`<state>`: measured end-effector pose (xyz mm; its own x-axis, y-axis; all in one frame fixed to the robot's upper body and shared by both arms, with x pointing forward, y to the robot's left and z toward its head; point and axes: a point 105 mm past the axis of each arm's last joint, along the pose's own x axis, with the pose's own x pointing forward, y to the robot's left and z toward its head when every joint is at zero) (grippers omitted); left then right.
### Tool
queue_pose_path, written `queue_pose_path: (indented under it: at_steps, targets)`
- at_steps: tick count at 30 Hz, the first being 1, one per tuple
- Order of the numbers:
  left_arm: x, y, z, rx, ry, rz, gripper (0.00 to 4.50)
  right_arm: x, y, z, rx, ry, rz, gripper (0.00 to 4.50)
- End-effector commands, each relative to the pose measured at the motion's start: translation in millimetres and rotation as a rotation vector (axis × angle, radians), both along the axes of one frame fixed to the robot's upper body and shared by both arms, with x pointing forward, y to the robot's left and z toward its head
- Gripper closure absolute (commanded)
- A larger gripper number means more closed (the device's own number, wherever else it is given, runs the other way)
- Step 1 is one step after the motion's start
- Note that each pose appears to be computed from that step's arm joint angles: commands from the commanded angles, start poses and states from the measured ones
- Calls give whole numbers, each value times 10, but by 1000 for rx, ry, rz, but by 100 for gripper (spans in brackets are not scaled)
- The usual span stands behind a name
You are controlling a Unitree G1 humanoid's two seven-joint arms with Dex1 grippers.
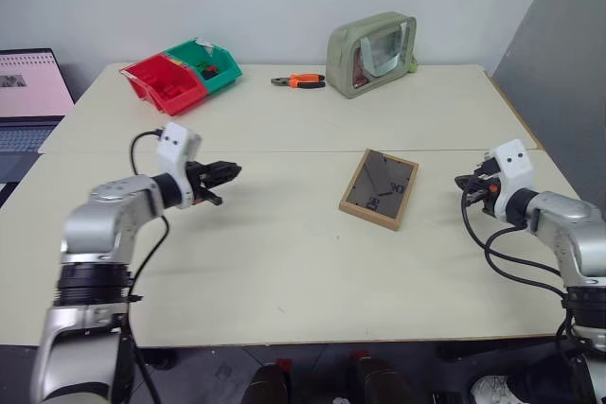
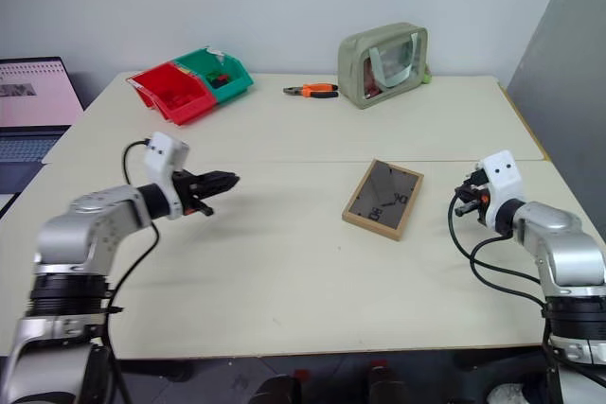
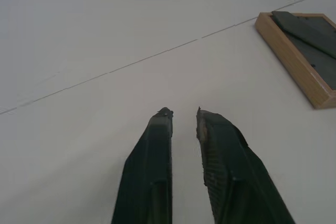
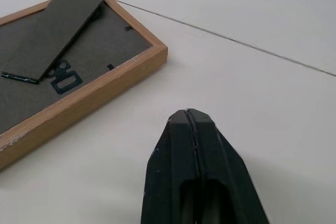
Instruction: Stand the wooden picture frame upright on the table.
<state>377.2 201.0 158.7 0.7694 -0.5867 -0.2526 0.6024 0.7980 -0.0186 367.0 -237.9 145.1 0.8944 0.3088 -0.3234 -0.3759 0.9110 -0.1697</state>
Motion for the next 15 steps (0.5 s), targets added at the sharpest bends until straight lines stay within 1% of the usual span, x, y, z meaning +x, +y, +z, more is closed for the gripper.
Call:
queue_pose_path:
  at_steps: [1, 4, 6, 9, 11, 15]
  targets:
    - [154, -331, -23, 16, -27, -72, 443, 238, 84, 121, -3, -84, -23, 450]
    - [249, -563, -78, 10, -20, -114, 443, 330, 121, 76, -3, -96, -39, 450]
    - [339, -812, -134, -16, -6, -139, 443, 377, 170, -3, 4, -91, -56, 450]
    - [414, -1047, -163, -37, 10, -169, 443, 448, 223, -29, 24, -99, -67, 450]
    - [432, -1227, -217, -38, 29, -205, 443, 497, 289, -78, 31, -94, -71, 450]
    - [443, -1452, -313, -35, 63, -249, 443, 563, 426, -127, 60, -84, -56, 450]
